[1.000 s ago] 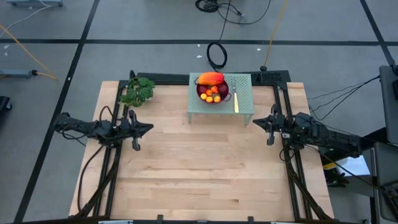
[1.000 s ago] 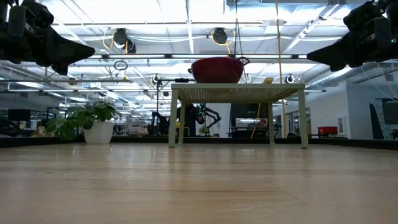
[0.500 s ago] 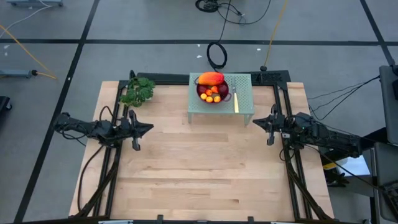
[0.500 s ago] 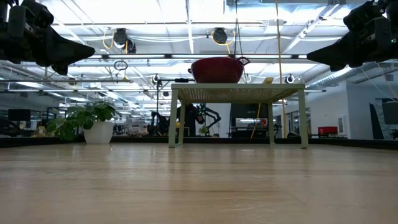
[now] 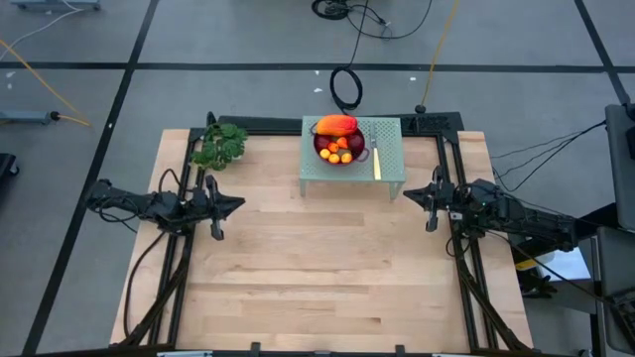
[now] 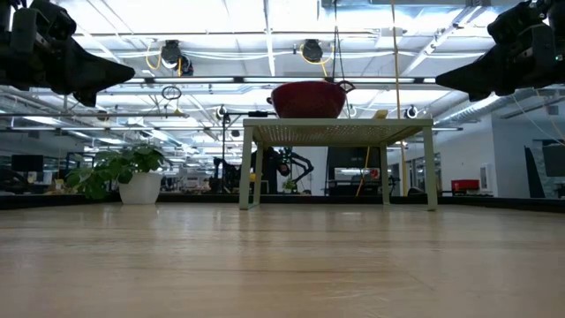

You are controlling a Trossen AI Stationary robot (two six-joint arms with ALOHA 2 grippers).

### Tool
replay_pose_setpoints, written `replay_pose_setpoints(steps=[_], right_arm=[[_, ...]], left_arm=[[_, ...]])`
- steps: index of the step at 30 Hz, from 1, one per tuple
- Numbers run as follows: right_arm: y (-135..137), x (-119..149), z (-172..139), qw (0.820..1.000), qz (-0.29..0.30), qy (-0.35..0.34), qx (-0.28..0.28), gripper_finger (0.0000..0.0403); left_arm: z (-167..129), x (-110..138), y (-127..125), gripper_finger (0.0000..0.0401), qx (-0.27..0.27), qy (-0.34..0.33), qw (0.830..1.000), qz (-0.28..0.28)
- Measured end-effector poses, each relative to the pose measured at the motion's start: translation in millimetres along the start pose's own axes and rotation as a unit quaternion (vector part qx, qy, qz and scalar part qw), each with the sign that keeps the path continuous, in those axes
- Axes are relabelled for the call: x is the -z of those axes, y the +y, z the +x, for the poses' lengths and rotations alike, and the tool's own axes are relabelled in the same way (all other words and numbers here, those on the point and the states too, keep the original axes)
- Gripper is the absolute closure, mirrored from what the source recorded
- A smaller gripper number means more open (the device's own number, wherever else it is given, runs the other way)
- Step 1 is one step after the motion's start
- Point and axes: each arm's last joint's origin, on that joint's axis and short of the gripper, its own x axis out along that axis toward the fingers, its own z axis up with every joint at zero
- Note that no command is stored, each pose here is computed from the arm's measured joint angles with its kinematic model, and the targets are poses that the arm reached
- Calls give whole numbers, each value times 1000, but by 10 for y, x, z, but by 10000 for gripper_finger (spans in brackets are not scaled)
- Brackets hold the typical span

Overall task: Pick & Place Fruit
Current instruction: Return to home position

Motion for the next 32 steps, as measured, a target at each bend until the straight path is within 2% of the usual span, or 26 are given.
replay_pose_setpoints(steps=[32], right_arm=[[0,0,0,1000,0,0,0,403]], left_arm=[[0,0,0,375,0,0,1000,0]])
